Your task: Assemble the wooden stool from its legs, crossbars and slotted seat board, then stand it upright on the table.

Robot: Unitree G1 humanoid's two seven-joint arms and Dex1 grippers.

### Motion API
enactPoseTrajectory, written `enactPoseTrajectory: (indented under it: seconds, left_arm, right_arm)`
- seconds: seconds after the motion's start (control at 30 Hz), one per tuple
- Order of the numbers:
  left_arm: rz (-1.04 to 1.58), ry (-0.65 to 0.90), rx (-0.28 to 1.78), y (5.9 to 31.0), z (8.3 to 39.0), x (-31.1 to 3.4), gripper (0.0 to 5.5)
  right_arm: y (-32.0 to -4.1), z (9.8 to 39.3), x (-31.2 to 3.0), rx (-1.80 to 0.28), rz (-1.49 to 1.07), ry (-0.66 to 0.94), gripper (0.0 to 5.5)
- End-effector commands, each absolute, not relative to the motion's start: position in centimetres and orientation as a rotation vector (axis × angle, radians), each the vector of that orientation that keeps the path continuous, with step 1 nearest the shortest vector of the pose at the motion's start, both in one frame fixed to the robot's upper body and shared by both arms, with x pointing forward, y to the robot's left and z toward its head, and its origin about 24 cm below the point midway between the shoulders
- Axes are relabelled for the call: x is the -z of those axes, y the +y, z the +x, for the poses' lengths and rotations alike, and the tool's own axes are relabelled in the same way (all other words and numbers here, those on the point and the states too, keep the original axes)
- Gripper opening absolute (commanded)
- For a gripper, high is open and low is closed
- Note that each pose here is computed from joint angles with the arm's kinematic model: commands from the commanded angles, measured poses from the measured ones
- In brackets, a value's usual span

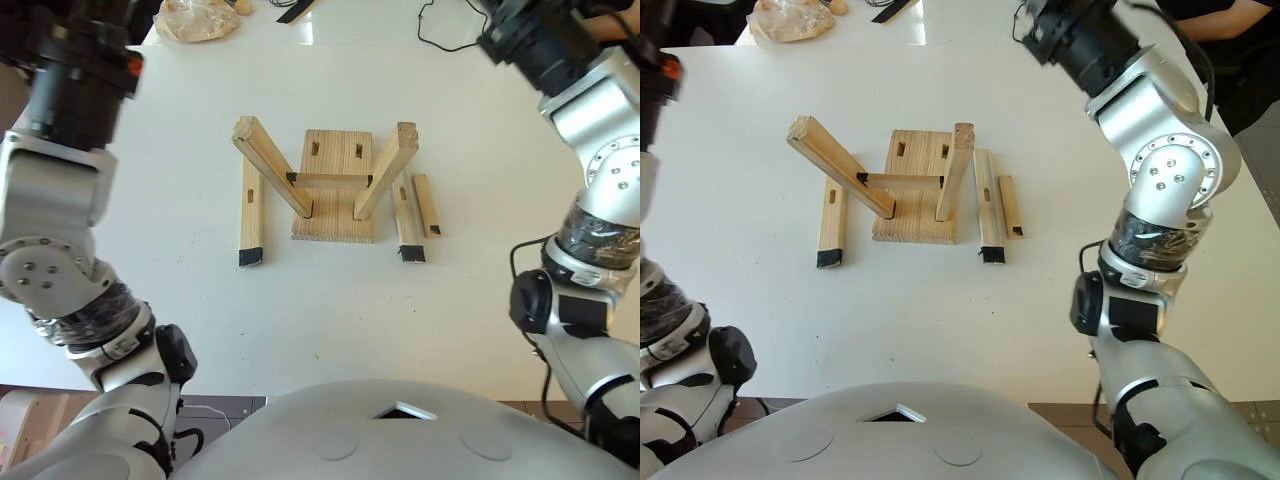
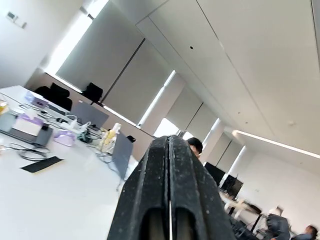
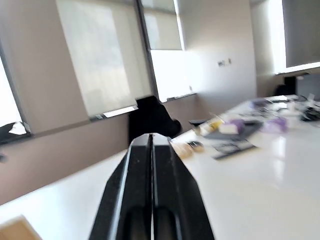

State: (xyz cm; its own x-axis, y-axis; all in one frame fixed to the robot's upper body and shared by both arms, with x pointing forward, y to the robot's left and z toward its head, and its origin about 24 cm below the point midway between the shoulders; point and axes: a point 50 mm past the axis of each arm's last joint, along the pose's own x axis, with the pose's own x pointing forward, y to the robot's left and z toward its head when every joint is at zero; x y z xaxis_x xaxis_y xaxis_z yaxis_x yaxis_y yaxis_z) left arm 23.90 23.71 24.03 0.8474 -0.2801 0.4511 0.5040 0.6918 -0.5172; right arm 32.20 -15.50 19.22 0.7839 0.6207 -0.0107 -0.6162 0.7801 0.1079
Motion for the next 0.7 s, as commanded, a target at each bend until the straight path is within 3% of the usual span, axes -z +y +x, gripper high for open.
enactPoseTrajectory:
  seconds: [0.03, 0.1, 0.2, 0.4, 0.5, 0.7]
  left_arm:
    - [-0.427, 0.075, 0.279, 25.8, 24.3, -13.3, 0.00]
    - [-0.320, 0.229, 0.295, 24.9, 23.6, -9.3, 0.00]
    - [-0.197, 0.352, 0.382, 22.8, 22.5, -6.2, 0.00]
    - [-0.137, 0.382, 0.597, 19.6, 20.0, -4.8, 0.00]
    - [-0.104, 0.379, 0.656, 18.8, 20.1, -4.5, 0.00]
    - [-0.026, 0.344, 0.615, 19.5, 22.1, -4.8, 0.00]
  right_arm:
    - [-15.5, 32.1, -9.6, -0.731, -0.152, 0.331, 0.01]
    - [-14.5, 32.1, -8.1, -0.808, -0.175, 0.354, 0.01]
    - [-13.9, 32.1, -7.9, -0.889, -0.203, 0.341, 0.01]
    - [-12.7, 31.1, -8.5, -1.088, -0.204, 0.309, 0.01]
    - [-11.9, 30.8, -8.1, -1.169, -0.219, 0.324, 0.01]
    - [-9.7, 29.5, -7.4, -1.304, -0.207, 0.342, 0.01]
